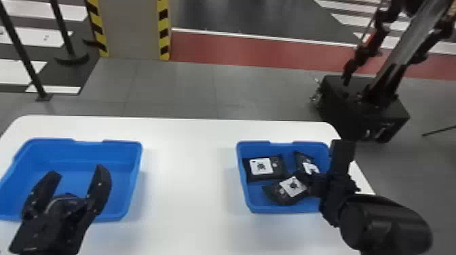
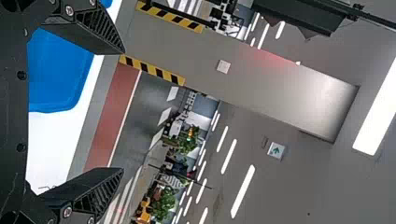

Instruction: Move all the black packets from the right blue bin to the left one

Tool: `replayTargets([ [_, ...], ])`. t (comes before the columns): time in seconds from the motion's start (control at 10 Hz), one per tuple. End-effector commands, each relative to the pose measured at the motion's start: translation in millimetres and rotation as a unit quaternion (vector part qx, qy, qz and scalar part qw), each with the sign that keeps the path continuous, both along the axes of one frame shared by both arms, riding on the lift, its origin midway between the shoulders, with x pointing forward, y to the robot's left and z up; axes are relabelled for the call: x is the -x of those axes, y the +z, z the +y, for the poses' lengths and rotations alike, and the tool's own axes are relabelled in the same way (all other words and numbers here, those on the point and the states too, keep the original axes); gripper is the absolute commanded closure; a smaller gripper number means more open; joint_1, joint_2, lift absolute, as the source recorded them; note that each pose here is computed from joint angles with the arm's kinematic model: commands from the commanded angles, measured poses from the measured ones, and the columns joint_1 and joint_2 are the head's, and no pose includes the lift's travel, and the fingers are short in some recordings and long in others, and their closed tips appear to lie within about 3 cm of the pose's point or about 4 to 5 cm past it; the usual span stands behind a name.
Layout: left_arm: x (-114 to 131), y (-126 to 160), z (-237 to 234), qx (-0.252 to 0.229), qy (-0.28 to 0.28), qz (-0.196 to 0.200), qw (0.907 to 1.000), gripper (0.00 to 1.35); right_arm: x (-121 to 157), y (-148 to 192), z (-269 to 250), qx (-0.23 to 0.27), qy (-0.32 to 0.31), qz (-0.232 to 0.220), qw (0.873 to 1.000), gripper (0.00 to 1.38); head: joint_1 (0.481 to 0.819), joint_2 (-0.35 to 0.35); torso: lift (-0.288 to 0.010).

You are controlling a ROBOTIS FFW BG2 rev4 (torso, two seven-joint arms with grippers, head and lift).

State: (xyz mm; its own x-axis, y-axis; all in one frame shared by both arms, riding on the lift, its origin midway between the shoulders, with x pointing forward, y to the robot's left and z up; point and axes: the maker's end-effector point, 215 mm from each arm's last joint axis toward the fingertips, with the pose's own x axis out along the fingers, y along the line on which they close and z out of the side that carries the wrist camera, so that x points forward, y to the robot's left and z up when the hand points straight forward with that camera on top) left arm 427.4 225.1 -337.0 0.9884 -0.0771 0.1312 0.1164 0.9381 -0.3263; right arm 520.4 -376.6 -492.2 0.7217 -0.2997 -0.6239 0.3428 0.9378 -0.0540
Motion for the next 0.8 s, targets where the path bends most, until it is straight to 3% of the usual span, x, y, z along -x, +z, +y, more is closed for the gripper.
replayTargets([
  [0.0, 0, -2, 0, 0.0, 0.0, 0.003, 1.0, 0.13, 0, -1, -2, 0.0, 0.0, 0.011, 1.0, 0.46, 0.695, -0.177, -0.11],
  [0.1, 1, -3, 0, 0.0, 0.0, 0.004, 1.0, 0.13, 2, -4, -2, -0.004, 0.003, 0.023, 1.0, 0.63, 0.695, -0.178, -0.11],
  [0.3, 1, -2, 1, 0.0, 0.0, 0.003, 1.0, 0.13, 5, -15, 6, -0.024, 0.013, 0.032, 0.999, 1.1, 0.695, -0.179, -0.11],
  [0.7, -1, 2, 1, -0.001, 0.0, -0.003, 1.0, 0.13, -10, 25, 21, -0.022, 0.033, -0.055, 0.998, 1.16, 0.695, -0.156, -0.11],
])
